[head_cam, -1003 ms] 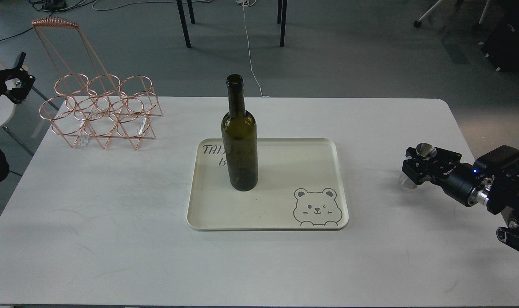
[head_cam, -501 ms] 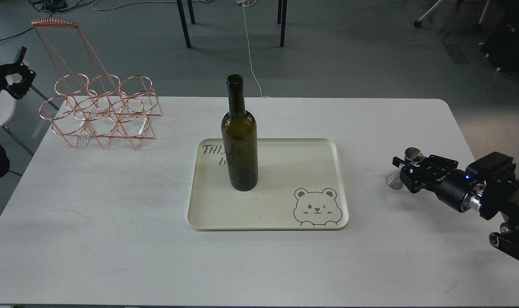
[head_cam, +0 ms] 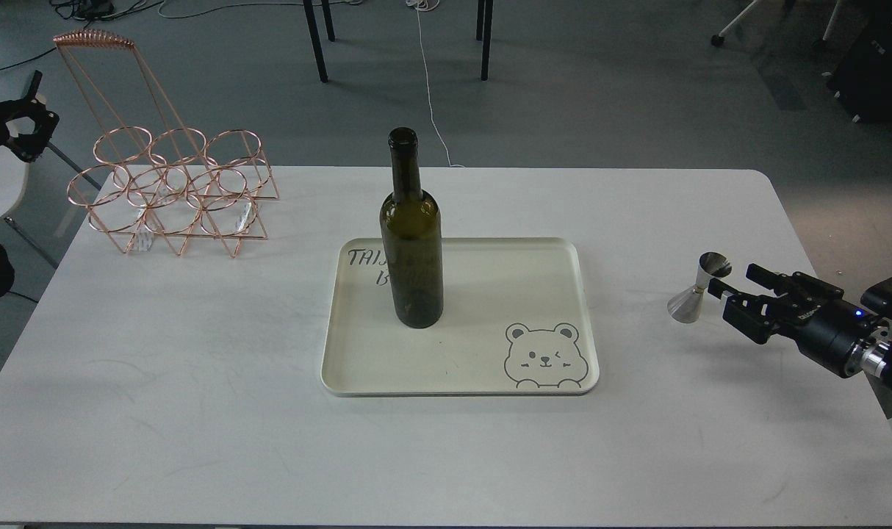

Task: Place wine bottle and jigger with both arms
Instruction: 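Set the jigger on the table beside the tray and release it, then reach the left gripper to the wine bottle neck and grasp it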

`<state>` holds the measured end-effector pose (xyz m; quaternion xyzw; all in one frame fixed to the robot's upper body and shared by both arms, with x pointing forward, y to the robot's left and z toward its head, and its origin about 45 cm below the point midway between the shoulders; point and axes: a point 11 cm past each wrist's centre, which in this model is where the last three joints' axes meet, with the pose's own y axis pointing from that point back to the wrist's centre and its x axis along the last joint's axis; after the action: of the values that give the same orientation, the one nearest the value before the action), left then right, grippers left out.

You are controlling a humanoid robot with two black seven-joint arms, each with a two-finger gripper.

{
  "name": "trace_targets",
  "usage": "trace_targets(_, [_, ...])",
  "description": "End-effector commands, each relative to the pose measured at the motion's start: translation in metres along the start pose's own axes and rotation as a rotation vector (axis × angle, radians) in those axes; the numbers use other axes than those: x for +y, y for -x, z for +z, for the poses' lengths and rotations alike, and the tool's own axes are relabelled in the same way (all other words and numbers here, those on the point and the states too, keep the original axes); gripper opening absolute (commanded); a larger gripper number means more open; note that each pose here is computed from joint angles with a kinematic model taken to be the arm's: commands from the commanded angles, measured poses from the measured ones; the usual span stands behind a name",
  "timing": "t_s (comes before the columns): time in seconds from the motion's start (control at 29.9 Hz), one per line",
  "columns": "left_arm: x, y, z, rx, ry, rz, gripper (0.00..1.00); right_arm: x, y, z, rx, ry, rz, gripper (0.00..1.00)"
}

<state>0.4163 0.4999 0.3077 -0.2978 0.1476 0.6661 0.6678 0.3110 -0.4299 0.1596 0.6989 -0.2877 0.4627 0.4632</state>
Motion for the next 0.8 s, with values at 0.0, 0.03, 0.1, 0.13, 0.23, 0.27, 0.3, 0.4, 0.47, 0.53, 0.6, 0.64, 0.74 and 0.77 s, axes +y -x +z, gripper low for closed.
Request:
trace_targets(0.0, [0.002,0.000,0.008,-0.022,-0.008,-0.010,0.98,0.012,-0.023,0.012,-0.041,0.052,0.058,0.83])
trace_targets(0.03, [0.003,0.002,0.012,-0.032,-0.013,-0.018,0.98,0.012,-0.031,0.015,-0.062,0.068,0.086,0.84])
trace_targets(0.1, [0.004,0.016,0.018,-0.060,-0.044,-0.067,0.98,0.007,-0.060,0.023,-0.121,0.107,0.184,0.88])
trace_targets(0.13, [0.005,0.023,0.023,-0.091,-0.058,-0.095,0.98,0.004,-0.076,0.026,-0.148,0.122,0.235,0.91])
trace_targets(0.23, [0.009,0.037,0.039,-0.202,-0.094,-0.160,0.98,-0.004,-0.117,0.030,-0.211,0.131,0.325,0.93])
trace_targets(0.27, [0.012,0.043,0.044,-0.270,-0.119,-0.194,0.98,-0.009,-0.137,0.031,-0.251,0.123,0.342,0.94])
trace_targets(0.3, [0.014,0.047,0.047,-0.315,-0.137,-0.217,0.98,-0.012,-0.149,0.031,-0.276,0.118,0.353,0.94])
trace_targets(0.4, [0.021,0.062,0.057,-0.480,-0.197,-0.302,0.98,-0.015,-0.180,0.037,-0.372,0.114,0.413,0.94])
trace_targets(0.47, [0.025,0.080,0.057,-0.582,-0.236,-0.375,0.98,-0.023,-0.192,0.038,-0.470,0.102,0.454,0.96])
trace_targets(0.53, [0.030,0.104,0.051,-0.682,-0.279,-0.475,0.98,-0.035,-0.198,0.039,-0.564,0.086,0.469,0.97])
trace_targets(0.6, [0.038,0.131,0.044,-0.807,-0.314,-0.589,0.98,-0.043,-0.207,0.045,-0.648,0.077,0.496,0.97])
trace_targets(0.64, [0.042,0.146,0.040,-0.883,-0.320,-0.650,0.98,-0.046,-0.211,0.049,-0.698,0.071,0.518,0.97])
trace_targets(0.74, [0.050,0.187,0.021,-1.097,-0.303,-0.827,0.98,-0.057,-0.209,0.058,-0.886,0.055,0.561,0.97])
trace_targets(0.77, [0.055,0.195,0.015,-1.162,-0.302,-0.879,0.98,-0.060,-0.206,0.060,-0.934,0.049,0.566,0.97])
